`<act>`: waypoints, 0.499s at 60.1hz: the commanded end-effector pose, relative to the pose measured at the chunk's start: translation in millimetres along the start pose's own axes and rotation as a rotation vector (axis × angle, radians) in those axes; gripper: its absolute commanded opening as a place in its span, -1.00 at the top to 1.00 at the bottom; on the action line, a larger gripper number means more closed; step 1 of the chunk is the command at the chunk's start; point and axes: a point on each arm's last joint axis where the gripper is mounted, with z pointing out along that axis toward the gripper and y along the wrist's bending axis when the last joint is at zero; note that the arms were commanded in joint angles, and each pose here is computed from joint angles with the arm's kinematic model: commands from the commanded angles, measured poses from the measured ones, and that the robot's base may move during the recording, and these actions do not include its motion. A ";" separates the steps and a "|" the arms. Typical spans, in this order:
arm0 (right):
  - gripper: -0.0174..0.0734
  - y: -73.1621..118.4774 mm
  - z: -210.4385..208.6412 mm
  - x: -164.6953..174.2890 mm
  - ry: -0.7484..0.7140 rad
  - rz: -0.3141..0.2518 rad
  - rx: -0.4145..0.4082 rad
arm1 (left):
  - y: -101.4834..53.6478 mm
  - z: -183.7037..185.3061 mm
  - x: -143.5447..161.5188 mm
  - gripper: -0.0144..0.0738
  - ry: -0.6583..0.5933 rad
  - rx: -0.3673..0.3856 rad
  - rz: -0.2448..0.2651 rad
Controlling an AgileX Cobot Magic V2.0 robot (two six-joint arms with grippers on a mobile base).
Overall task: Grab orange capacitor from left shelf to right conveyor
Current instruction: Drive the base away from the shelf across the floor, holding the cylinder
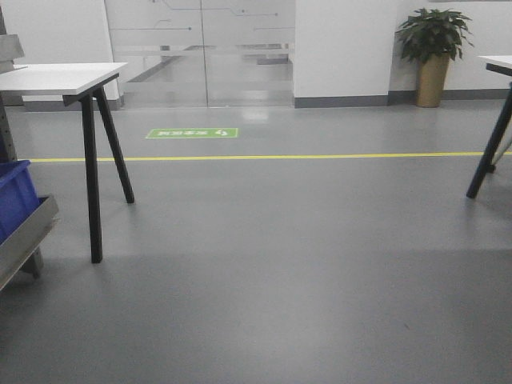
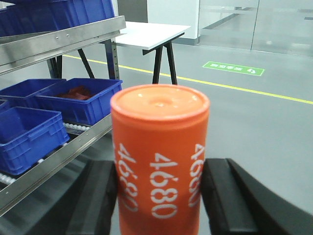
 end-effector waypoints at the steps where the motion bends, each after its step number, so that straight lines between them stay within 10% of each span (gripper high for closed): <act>1: 0.39 1.7 -2.0 -17.3 -0.114 -0.003 -0.013 | -0.9 -2.2 -11.0 0.91 -0.114 0.008 0.001; 30: 0.39 1.7 -2.0 -17.3 -0.114 -0.003 -0.013 | -0.9 -2.2 -11.0 0.91 -0.114 0.008 0.001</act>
